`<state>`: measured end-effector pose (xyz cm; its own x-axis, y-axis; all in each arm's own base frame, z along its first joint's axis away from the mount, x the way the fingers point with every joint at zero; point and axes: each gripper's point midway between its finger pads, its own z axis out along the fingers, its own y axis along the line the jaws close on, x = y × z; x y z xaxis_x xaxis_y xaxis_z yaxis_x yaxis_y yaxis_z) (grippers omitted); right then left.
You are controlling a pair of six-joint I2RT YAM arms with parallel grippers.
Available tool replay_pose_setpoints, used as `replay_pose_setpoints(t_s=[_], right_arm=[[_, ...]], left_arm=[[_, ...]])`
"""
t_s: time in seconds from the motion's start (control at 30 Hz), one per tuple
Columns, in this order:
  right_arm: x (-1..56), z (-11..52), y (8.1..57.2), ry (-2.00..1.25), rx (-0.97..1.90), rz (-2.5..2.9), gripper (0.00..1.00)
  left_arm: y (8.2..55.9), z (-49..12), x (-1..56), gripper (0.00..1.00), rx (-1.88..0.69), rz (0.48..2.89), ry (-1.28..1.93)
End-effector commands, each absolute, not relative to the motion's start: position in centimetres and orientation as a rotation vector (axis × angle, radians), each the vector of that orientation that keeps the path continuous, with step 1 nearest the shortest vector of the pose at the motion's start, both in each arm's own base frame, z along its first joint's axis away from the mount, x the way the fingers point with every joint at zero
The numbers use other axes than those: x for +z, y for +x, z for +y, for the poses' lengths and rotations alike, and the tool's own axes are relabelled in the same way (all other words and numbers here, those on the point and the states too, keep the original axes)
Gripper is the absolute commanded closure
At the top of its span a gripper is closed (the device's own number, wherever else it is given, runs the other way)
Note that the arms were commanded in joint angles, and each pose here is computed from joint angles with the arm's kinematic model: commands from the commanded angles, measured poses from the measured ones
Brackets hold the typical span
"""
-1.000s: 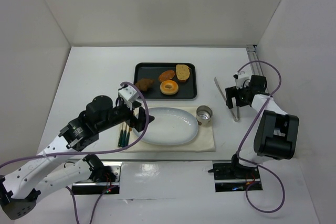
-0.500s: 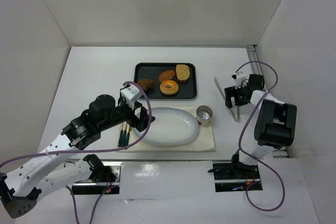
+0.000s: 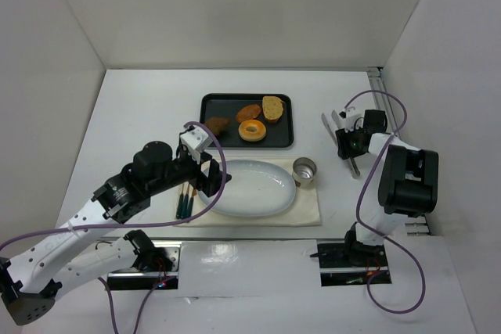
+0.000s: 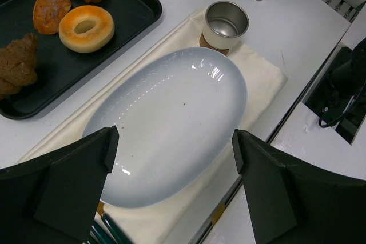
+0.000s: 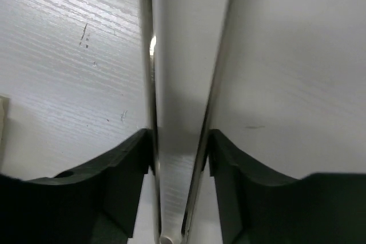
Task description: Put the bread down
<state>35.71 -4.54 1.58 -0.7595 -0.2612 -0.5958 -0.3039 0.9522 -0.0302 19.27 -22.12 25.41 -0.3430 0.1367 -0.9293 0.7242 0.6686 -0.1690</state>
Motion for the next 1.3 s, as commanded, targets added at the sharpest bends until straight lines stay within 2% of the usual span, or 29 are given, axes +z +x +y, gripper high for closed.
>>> replay_pose_setpoints(t_s=[0.0,0.07,0.23,0.6,0.8,0.93,0.97,1.27], right_arm=[[1.9,-5.6,37.2,-0.400,0.008,2.451,0.50],[1.8,-5.5,36.7,-0.400,0.012,2.460,0.55],[4.3,-5.0,36.9,-0.383,0.048,2.398,0.59],[18.8,-1.4,38.6,-0.447,0.192,2.076,0.61],[22.8,3.0,37.3,-0.559,0.386,1.986,0.61],[24.2,7.1,36.5,-0.673,0.527,1.938,0.55],[24.6,7.8,36.6,-0.694,0.548,1.931,0.50],[23.9,15.2,37.2,-0.859,0.698,1.908,0.48]], left_arm=[[19.5,-22.4,26.2,0.00,-0.730,1.819,0.660],[19.5,-22.4,26.2,0.00,-0.730,1.819,0.660],[19.7,-22.2,26.1,0.00,-0.713,1.821,0.647],[20.4,-21.5,25.7,0.00,-0.661,1.835,0.611],[20.9,-21.2,25.5,0.00,-0.631,1.838,0.587],[21.1,-20.9,25.0,0.00,-0.602,1.845,0.582],[21.3,-20.7,25.0,0.00,-0.592,1.845,0.575],[22.0,-19.8,24.7,0.00,-0.527,1.844,0.536]])
